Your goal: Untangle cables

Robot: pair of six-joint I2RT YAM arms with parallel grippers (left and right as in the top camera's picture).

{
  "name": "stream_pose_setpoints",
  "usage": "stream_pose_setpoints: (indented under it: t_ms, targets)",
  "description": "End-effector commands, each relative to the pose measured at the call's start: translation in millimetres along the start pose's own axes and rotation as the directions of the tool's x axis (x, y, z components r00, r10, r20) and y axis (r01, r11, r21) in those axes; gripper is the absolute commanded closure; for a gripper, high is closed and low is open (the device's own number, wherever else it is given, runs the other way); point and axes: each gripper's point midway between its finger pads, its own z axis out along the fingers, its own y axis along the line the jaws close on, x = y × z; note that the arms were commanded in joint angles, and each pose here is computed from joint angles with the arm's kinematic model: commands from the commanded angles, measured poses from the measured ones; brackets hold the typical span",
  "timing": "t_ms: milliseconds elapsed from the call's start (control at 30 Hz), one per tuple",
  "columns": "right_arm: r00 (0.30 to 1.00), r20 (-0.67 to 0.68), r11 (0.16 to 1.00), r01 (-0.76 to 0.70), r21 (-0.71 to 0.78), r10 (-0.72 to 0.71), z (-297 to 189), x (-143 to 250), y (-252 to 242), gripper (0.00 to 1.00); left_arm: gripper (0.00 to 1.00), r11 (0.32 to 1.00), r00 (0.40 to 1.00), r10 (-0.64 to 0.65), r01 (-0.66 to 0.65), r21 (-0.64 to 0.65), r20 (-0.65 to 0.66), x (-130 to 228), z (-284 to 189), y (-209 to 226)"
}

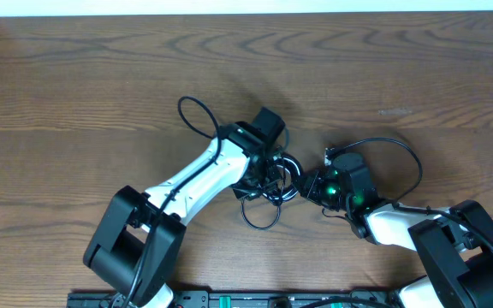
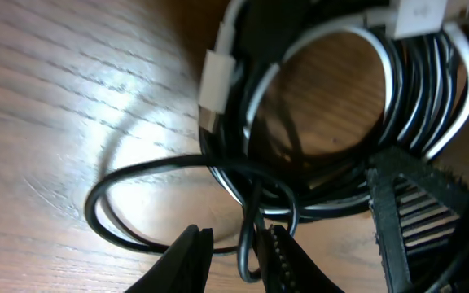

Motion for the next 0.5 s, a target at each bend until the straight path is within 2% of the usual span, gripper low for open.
stream_pose_setpoints:
  t_ms: [0,467]
  targets:
    - [1.0,-0.007,0.993,-0.023,0.112,0.024,1.8,12.3,-34.3,0.95,0.74,0.999,1.0,-0.011,0.011,-0.041,0.003,6.7,9.1,4.5]
    - [1.0,-0.006,0.993,-0.023,0.112,0.024,1.9,12.2,-34.2,0.93,0.74,0.997,1.0,-0.007,0.009,-0.071,0.028,14.1,14.8,6.1]
